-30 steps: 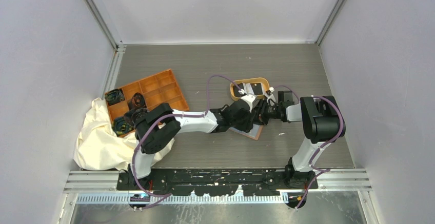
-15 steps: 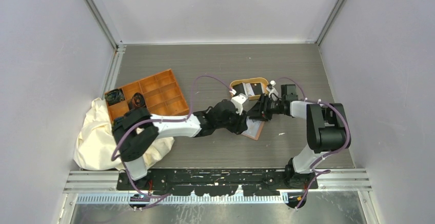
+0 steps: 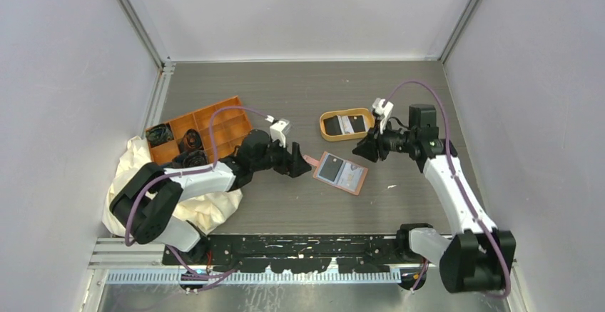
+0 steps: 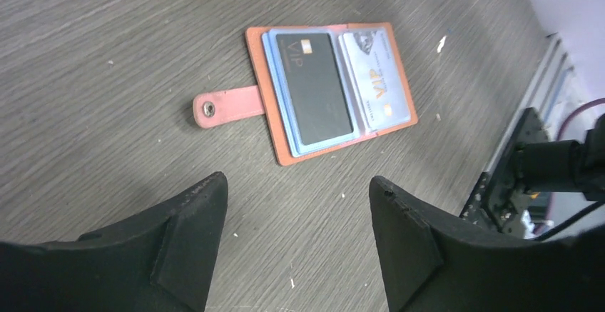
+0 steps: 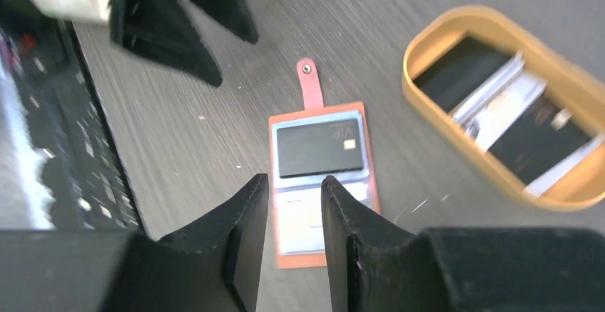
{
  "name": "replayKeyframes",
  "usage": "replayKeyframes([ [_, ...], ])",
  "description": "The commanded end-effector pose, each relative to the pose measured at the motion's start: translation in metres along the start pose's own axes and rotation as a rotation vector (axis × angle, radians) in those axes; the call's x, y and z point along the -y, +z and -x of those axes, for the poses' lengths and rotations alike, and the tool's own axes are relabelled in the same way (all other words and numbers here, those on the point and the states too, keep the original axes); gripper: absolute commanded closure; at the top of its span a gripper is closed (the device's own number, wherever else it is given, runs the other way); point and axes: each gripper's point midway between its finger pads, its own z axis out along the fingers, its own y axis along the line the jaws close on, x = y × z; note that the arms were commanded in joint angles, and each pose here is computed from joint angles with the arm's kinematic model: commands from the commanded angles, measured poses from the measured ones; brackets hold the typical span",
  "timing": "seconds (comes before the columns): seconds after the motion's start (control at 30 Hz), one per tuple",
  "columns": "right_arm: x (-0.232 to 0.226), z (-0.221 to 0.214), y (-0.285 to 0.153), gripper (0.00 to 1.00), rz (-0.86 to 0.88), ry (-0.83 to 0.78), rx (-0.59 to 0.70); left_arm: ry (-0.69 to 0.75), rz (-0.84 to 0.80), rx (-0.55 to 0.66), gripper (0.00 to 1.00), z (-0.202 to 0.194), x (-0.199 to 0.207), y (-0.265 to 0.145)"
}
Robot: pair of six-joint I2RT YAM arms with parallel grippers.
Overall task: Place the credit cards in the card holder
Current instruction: Insert the credit card into the card holder, then turn over the card slot in the card holder.
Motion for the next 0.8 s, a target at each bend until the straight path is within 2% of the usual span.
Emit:
replayKeyframes([
  [0.0,-0.019,-0.002,0.002,0.60,0.109,-0.587,0.030,-0.034,-0.248,0.061,0.30,0.030,0.033,-0.007],
  [0.1,-0.020,0.003,0.016,0.61,0.152,-0.660,0.004,-0.024,-0.250,0.079,0.33,0.034,0.029,-0.008],
  [0.27,0.008,-0.025,0.042,0.77,0.149,-0.679,-0.170,0.014,-0.252,0.112,0.39,0.039,0.028,-0.004],
  [0.43,0.023,-0.054,0.065,0.86,0.098,-0.749,-0.269,-0.037,-0.308,0.149,0.47,0.034,0.026,0.015],
  [0.6,0.034,-0.072,0.076,0.90,0.084,-0.754,-0.370,-0.090,-0.320,0.141,0.58,0.016,0.014,0.034],
  [0.77,0.037,-0.087,0.085,0.90,0.084,-0.762,-0.418,-0.073,-0.263,0.117,0.59,0.009,0.011,0.038],
])
